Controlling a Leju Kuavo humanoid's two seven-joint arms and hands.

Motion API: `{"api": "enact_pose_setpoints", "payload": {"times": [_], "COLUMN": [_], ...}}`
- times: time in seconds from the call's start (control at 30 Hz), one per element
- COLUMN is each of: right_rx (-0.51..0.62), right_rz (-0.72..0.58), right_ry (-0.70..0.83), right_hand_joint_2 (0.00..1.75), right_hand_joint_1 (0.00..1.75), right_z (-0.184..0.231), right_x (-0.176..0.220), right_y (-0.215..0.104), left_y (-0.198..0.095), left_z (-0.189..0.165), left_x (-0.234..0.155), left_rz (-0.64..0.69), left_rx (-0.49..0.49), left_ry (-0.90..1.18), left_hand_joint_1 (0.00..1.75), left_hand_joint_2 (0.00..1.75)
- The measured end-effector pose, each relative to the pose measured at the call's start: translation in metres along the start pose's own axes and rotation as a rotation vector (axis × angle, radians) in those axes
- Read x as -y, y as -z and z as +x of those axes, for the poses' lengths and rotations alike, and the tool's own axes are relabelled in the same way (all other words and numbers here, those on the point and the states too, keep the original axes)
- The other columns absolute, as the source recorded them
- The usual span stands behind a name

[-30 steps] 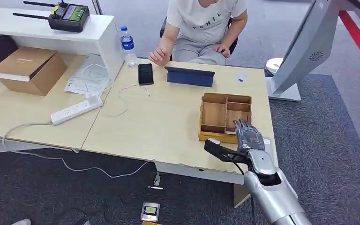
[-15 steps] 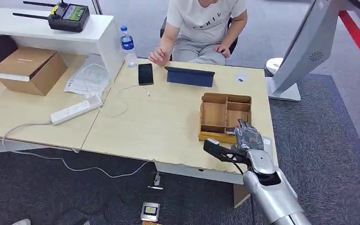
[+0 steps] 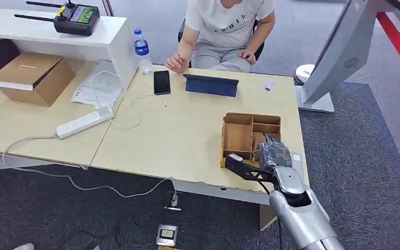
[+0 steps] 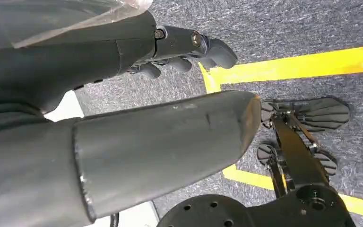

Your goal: Pass the card to the sensor for recognition and then transmit it.

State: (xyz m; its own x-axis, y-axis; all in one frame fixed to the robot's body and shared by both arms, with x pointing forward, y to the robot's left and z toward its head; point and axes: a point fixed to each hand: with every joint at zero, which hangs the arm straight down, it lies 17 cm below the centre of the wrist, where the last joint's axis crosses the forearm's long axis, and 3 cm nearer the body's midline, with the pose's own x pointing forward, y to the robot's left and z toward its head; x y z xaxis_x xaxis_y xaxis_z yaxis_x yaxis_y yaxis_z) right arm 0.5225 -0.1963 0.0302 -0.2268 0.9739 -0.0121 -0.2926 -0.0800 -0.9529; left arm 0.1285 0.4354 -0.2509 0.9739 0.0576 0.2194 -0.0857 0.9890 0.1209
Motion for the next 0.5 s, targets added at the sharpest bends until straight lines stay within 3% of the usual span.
{"api": "enact_pose_setpoints", "payload": {"times": [0.5], "right_rx": [0.007], "right_rz": [-0.015], "right_ry": [0.006], "right_hand_joint_2": [1.75], "right_hand_joint_1": [1.75], "right_z": [0.0034], "right_x": [0.0036], "right_y": [-0.002], "left_y": [0.0002], "left_z": [0.0007], "left_x": [-0.0009], "left_rz": [0.006], "left_rx": [0.003], "left_ry": [-0.004], "left_hand_joint_1": [0.0], "left_hand_joint_2": [0.0]}}
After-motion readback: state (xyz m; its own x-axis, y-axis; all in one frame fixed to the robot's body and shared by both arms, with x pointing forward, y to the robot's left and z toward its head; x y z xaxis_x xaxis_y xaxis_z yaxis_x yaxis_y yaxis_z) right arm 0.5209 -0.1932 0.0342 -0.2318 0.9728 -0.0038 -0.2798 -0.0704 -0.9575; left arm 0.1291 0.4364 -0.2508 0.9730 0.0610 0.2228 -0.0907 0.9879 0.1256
